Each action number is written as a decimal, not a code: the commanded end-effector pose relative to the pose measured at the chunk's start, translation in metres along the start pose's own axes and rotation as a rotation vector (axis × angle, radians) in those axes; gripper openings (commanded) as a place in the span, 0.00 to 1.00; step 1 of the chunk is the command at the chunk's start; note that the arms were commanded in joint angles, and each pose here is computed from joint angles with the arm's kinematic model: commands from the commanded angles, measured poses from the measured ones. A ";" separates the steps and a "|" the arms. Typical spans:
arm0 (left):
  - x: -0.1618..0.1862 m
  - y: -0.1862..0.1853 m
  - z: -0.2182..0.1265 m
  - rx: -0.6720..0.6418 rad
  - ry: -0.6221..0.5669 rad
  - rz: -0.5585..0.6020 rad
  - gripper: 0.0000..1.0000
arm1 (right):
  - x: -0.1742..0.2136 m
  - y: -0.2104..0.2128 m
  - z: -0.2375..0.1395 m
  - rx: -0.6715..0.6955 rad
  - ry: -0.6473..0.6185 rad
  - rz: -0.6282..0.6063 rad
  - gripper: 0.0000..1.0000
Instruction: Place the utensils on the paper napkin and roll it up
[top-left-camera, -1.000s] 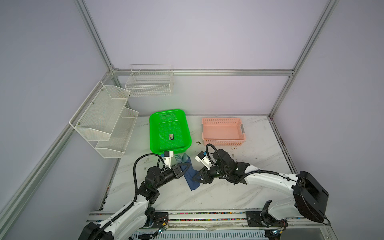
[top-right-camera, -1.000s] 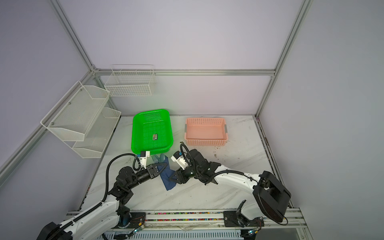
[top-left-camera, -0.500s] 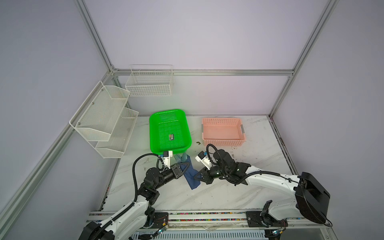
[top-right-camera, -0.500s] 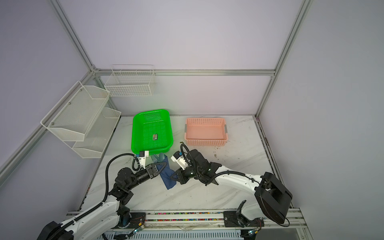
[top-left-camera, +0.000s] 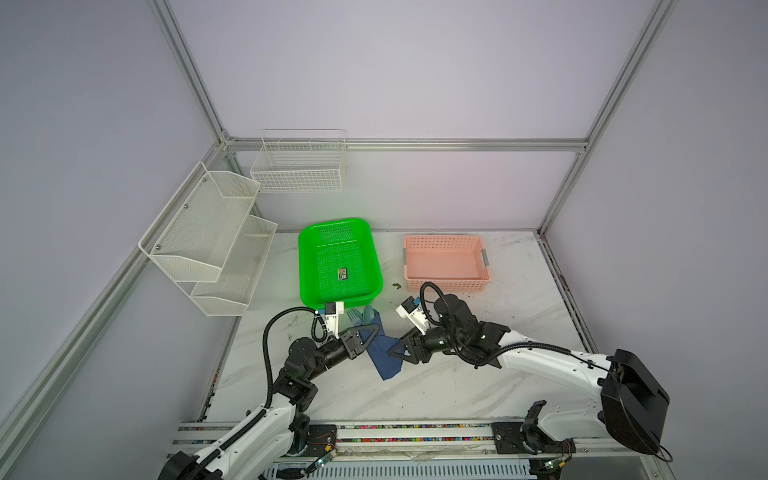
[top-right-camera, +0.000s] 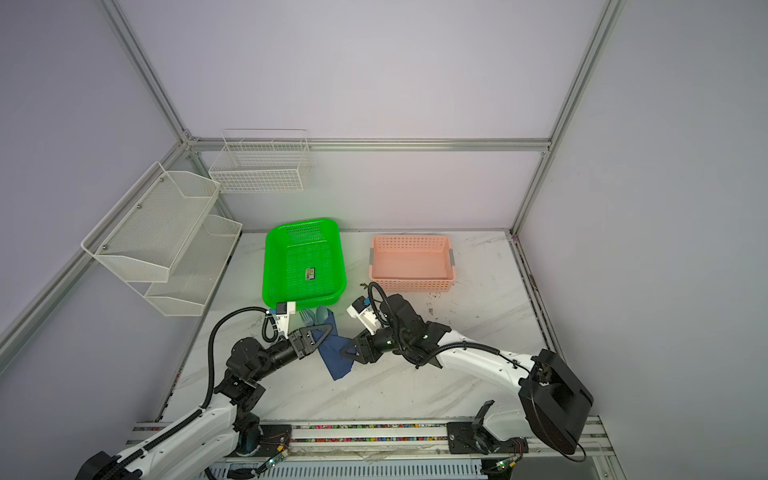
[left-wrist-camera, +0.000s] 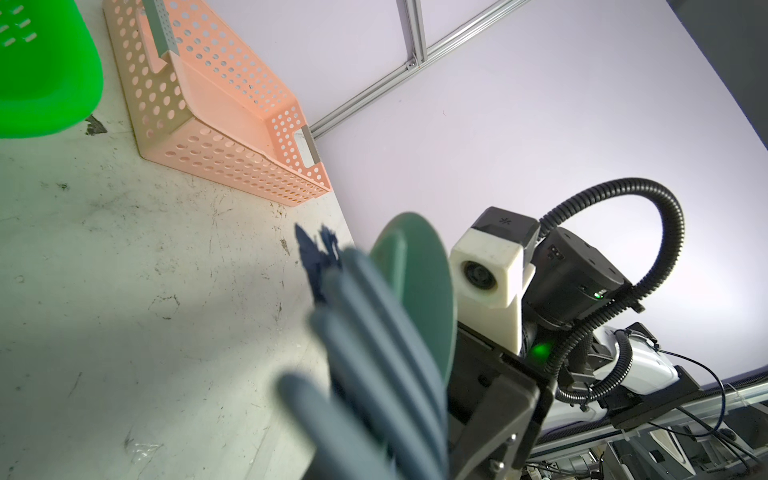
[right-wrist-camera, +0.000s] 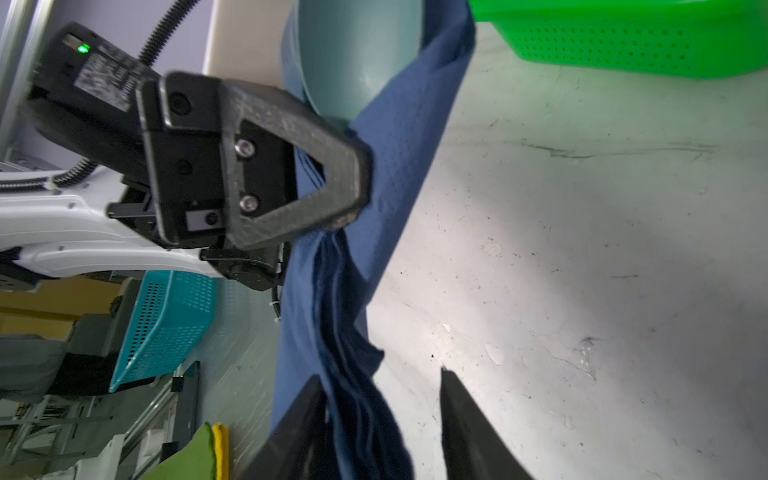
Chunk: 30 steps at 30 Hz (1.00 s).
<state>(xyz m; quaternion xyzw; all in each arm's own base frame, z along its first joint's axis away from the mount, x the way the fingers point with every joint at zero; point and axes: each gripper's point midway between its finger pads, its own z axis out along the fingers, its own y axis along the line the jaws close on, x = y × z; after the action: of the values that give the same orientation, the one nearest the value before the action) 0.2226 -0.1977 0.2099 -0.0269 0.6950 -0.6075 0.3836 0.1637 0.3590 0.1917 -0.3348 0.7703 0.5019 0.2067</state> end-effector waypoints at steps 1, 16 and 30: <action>0.000 -0.012 -0.003 0.052 0.002 0.029 0.05 | -0.022 0.026 -0.011 -0.074 -0.039 -0.085 0.56; -0.007 -0.033 -0.003 0.102 0.000 0.062 0.05 | -0.018 0.024 0.006 -0.136 0.058 -0.119 0.65; -0.014 -0.057 -0.001 0.169 0.010 0.060 0.04 | -0.017 0.025 0.022 -0.231 0.067 -0.103 0.41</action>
<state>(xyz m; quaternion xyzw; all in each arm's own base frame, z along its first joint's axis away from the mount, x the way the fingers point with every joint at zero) 0.2084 -0.2023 0.2210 -0.0018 0.6831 -0.6308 0.3680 0.1572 0.3851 0.1979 -0.3996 0.7207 0.5440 0.1584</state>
